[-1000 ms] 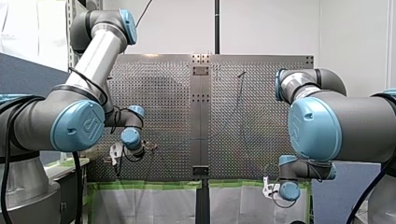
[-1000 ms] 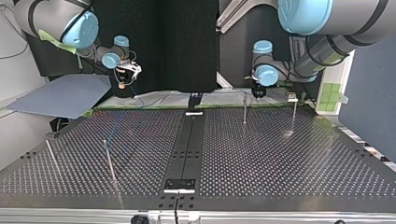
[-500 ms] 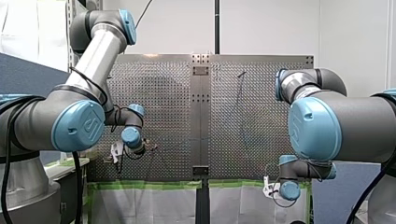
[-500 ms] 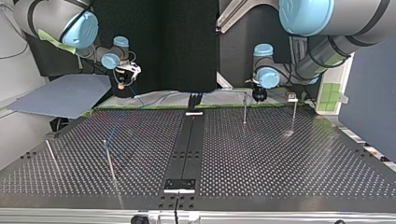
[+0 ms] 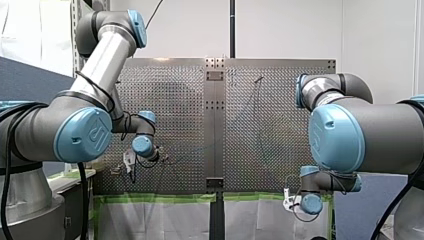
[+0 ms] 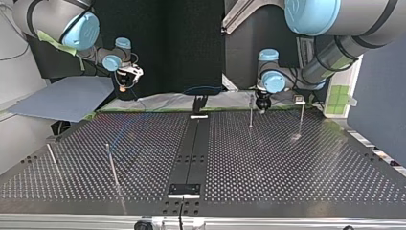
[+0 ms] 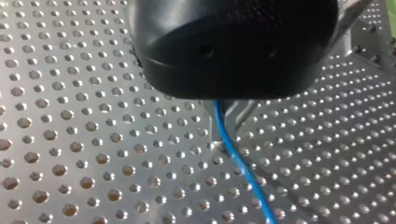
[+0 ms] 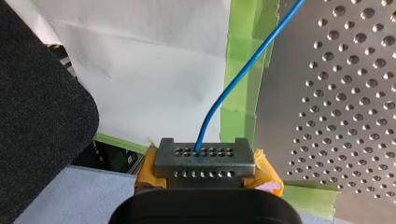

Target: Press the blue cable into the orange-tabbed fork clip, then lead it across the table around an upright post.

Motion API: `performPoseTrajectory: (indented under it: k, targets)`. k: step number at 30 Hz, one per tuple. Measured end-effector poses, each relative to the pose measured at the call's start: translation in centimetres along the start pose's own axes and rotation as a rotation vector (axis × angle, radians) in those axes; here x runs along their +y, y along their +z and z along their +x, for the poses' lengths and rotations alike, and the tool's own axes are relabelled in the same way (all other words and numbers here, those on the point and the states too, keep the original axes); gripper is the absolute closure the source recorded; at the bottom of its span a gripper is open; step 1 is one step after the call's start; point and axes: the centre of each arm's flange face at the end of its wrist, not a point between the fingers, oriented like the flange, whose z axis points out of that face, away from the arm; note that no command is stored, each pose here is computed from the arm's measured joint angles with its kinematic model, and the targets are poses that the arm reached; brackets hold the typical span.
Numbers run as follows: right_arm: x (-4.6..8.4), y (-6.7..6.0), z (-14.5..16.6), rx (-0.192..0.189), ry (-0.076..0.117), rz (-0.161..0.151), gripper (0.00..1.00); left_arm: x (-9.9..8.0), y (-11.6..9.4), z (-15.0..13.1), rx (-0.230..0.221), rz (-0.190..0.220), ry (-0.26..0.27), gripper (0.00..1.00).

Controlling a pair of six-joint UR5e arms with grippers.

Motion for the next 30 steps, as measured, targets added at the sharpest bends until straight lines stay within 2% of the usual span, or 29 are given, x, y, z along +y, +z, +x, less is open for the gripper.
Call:
performPoseTrajectory:
  k: [13,14,15,17,18,19,20,21,22,23,24,25,30]
  targets:
    - [0.6,0.1,0.0,-0.001,0.012,-0.009,1.00,0.1,0.2,-0.3,-0.007,-0.016,-0.001,1.00]
    - [0.6,0.1,0.0,-0.001,0.012,-0.009,1.00,0.1,0.2,-0.3,-0.004,-0.020,-0.001,0.94]
    - [0.6,0.1,0.0,-0.001,0.012,-0.009,1.00,0.1,0.1,-0.3,-0.001,-0.025,0.000,0.94]
    - [0.6,0.1,0.0,-0.001,0.012,-0.009,1.00,0.3,0.0,-0.2,0.006,-0.041,0.003,0.75]
    - [0.6,0.1,0.0,-0.001,0.012,-0.009,1.00,0.4,0.0,-0.2,0.008,-0.049,0.005,0.75]
    - [0.6,0.1,0.0,-0.001,0.012,-0.009,1.00,0.5,-0.1,-0.2,0.012,-0.059,0.011,0.65]
    - [0.6,0.1,0.0,-0.001,0.012,-0.008,1.00,0.5,-0.2,-0.1,0.016,-0.067,0.017,0.48]
    - [0.6,0.1,0.0,-0.002,0.012,-0.008,1.00,0.6,-0.3,-0.1,0.020,-0.076,0.024,0.48]
    - [0.6,0.1,0.0,-0.003,0.012,-0.008,1.00,0.7,-0.4,0.0,0.027,-0.088,0.035,0.35]
    - [0.6,0.1,0.0,-0.003,0.011,-0.008,1.00,0.8,-0.5,0.0,0.031,-0.096,0.043,0.10]
    - [0.6,0.1,0.0,-0.004,0.011,-0.008,1.00,0.8,-0.6,0.1,0.036,-0.105,0.051,0.10]
    - [0.6,0.1,0.0,-0.005,0.011,-0.008,1.00,0.8,-0.7,0.2,0.043,-0.114,0.062,0.00]
    - [0.5,0.0,-0.1,-0.007,0.008,-0.006,1.00,0.7,-1.4,0.6,0.073,-0.149,0.114,0.00]
